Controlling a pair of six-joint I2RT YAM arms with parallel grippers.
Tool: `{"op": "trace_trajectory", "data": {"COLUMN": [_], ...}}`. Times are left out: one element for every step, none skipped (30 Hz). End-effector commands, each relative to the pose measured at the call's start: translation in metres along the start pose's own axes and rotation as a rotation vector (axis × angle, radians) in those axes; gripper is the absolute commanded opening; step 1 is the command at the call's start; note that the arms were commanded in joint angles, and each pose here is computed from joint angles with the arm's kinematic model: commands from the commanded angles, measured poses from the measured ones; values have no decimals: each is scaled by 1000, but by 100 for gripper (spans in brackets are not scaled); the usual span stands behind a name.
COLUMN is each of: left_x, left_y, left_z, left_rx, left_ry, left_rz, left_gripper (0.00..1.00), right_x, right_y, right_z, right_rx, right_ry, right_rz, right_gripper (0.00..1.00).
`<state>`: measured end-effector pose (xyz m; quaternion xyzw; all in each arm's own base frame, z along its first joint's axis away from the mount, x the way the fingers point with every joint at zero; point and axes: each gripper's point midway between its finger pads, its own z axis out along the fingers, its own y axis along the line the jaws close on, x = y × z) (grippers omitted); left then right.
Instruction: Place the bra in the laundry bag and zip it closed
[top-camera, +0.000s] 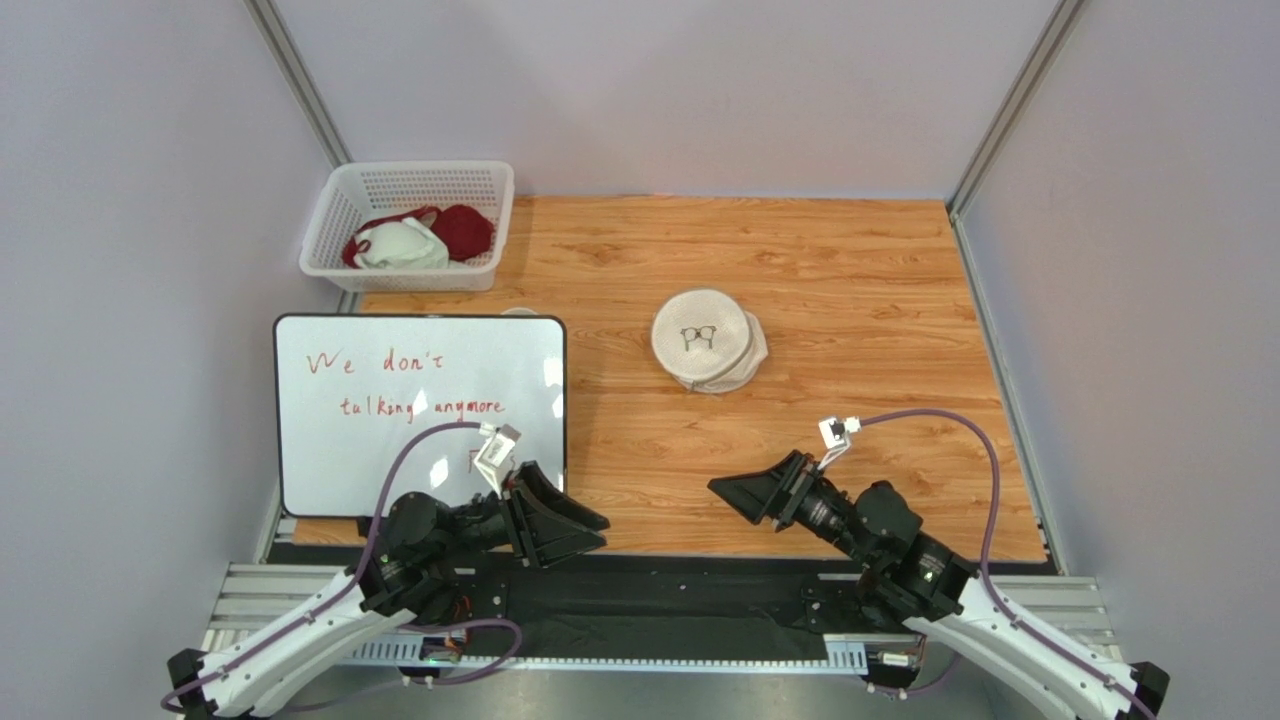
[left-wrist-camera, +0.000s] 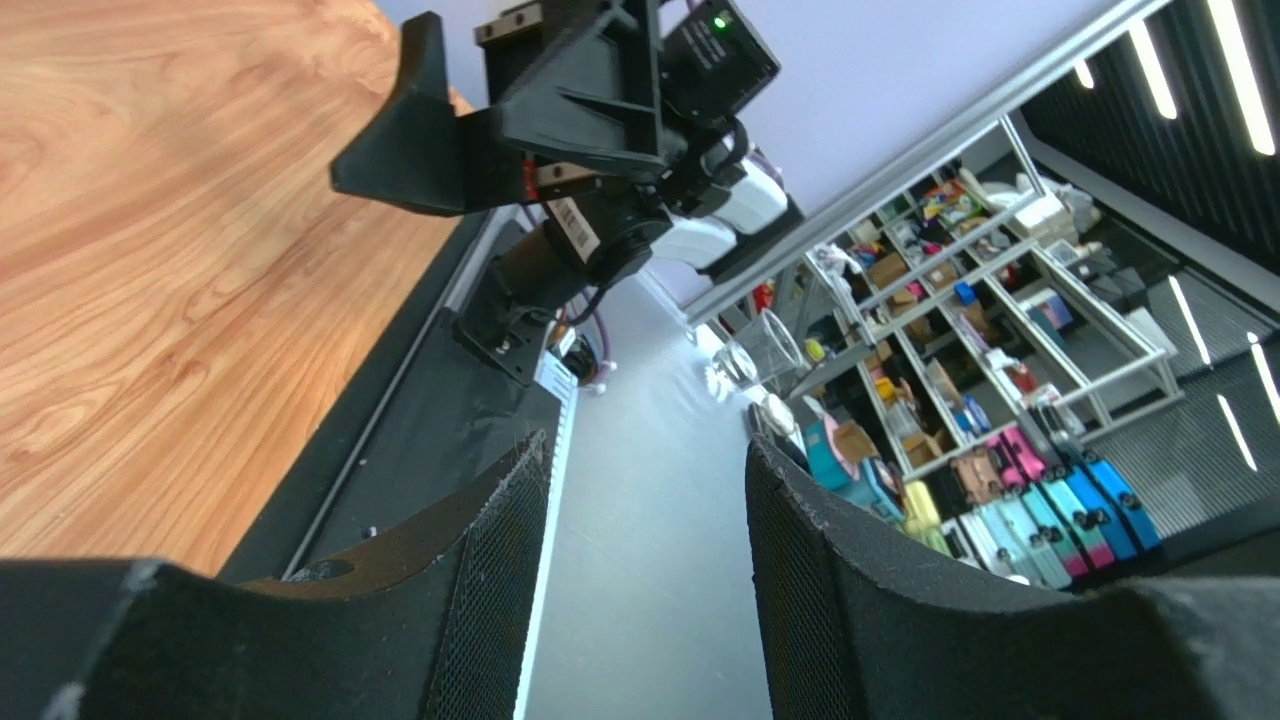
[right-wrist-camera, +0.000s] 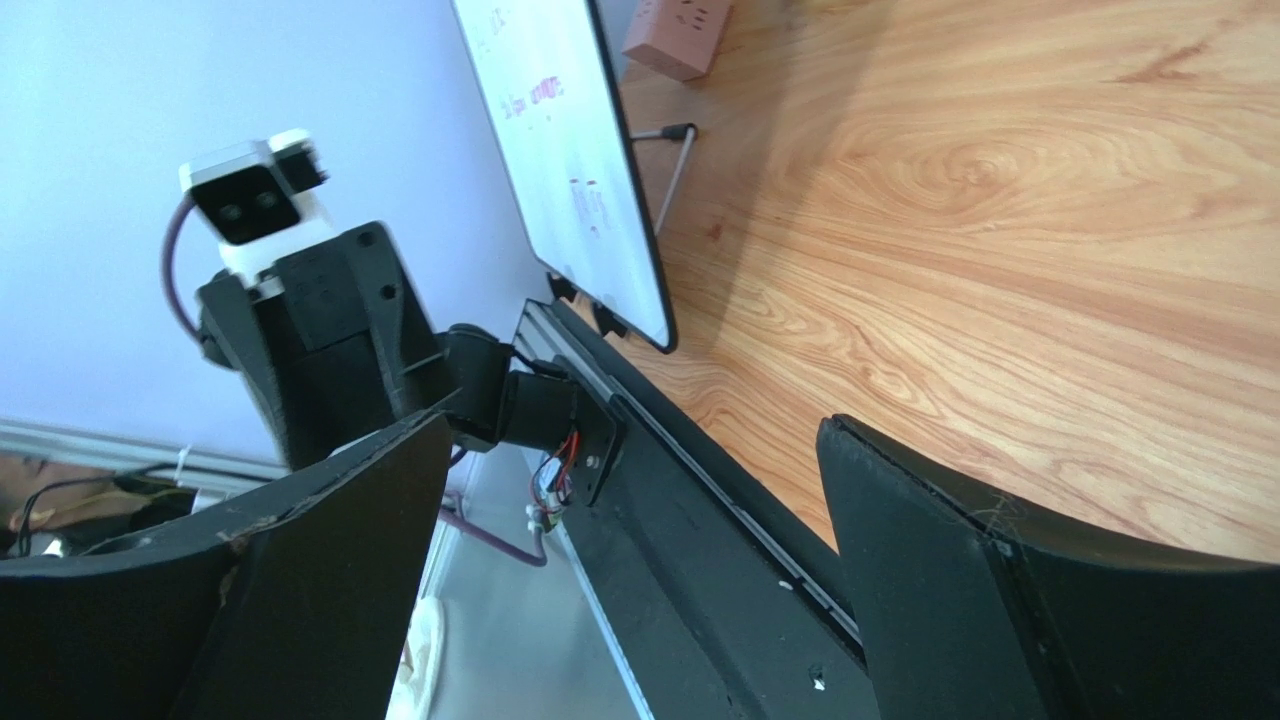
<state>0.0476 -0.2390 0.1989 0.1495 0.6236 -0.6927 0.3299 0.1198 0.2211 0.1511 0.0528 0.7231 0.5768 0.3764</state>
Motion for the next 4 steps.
{"op": "trace_trajectory", "data": {"left_x": [23, 26, 27, 29], "left_y": [12, 14, 15, 17], "left_z": [-5, -5, -5, -5], "left_rx": [60, 53, 47, 39], "left_ry": [19, 32, 34, 39], "left_rz": [-4, -11, -6, -7], "left_gripper": [57, 57, 57, 57], "right_x": [21, 20, 18, 17], "right_y": [-61, -62, -60, -58], "right_z": [6, 6, 6, 6], "right_rx": [160, 162, 151, 144], "right_ry": [2, -2, -9, -14], "right_rz": [26, 21, 15, 8], "right_gripper": [100, 100, 100, 100]}}
